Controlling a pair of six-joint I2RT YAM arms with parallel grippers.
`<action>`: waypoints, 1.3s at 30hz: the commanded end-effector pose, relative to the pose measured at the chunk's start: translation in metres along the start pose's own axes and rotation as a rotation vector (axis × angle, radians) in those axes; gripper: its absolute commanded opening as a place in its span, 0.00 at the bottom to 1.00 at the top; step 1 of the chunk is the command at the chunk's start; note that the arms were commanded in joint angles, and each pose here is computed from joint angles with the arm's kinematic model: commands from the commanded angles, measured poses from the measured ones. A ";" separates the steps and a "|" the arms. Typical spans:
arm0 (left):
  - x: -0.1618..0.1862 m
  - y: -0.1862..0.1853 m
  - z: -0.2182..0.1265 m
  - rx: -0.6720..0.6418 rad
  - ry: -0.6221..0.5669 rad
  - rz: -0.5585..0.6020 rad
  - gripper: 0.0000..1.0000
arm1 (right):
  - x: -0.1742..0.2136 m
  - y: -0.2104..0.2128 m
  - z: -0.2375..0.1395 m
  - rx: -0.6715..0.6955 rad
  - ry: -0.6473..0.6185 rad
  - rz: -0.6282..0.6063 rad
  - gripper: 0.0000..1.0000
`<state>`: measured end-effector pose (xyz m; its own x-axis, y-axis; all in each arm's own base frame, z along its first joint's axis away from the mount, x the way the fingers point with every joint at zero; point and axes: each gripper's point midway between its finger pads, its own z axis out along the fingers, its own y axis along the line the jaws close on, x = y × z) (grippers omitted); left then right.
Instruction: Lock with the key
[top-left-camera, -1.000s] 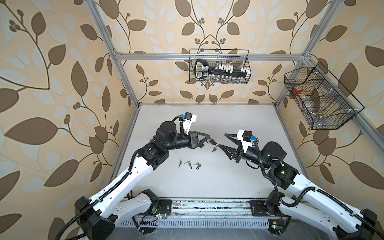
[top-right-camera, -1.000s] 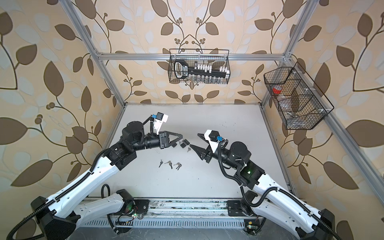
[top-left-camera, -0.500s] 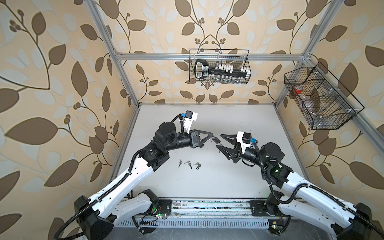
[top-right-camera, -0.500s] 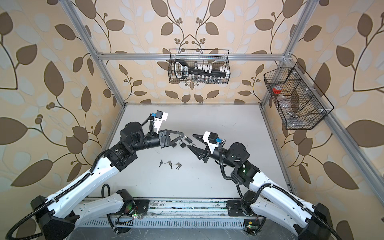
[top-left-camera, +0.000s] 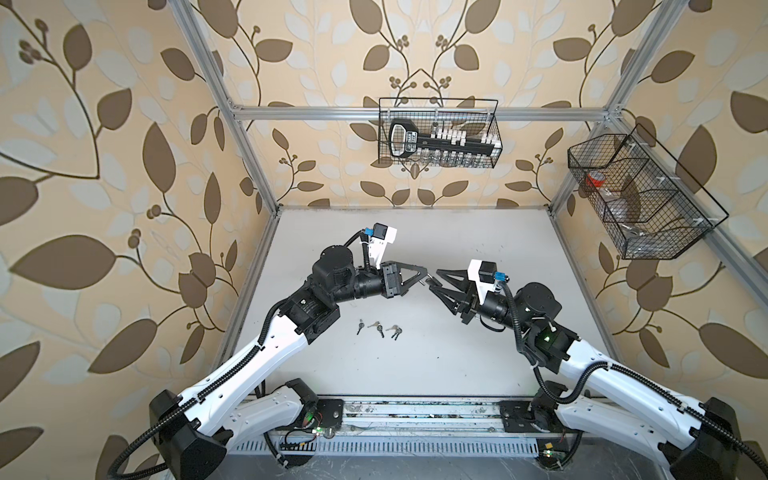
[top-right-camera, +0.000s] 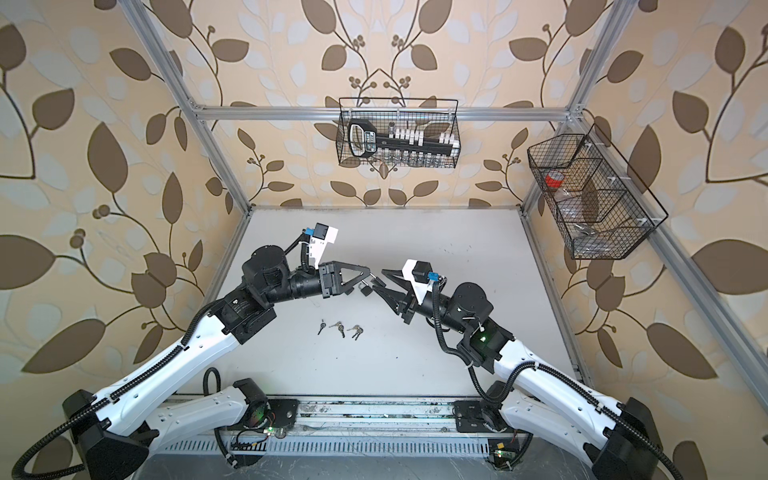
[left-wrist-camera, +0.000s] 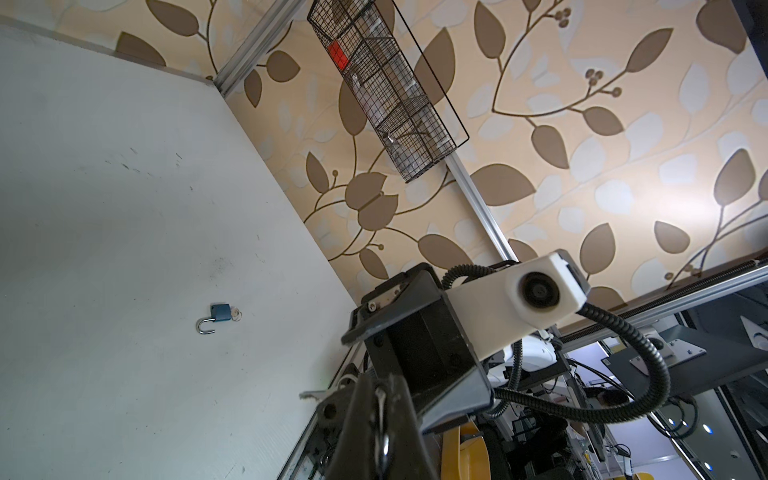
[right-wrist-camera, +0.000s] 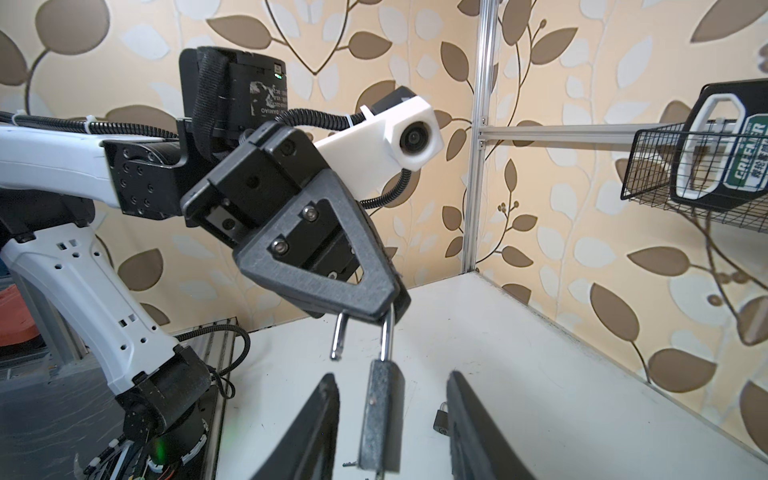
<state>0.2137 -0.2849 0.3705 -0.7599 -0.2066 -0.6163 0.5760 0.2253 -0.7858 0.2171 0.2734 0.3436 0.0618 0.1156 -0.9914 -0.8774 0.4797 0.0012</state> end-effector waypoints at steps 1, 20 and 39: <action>-0.010 -0.028 -0.008 0.083 -0.046 0.070 0.00 | 0.006 -0.001 0.003 0.002 0.013 0.026 0.42; -0.009 -0.027 -0.012 0.057 -0.051 0.107 0.00 | 0.001 0.000 0.001 -0.001 0.001 0.109 0.00; -0.026 -0.060 -0.040 0.022 -0.127 0.428 0.00 | -0.053 0.020 0.011 -0.321 0.084 0.440 0.00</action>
<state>0.2033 -0.2662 0.4032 -0.5348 -0.2079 -0.8190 0.7601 0.3049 -0.5738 0.2064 0.2916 0.3670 -0.3420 0.1328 -0.9303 -0.9156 0.1756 0.3616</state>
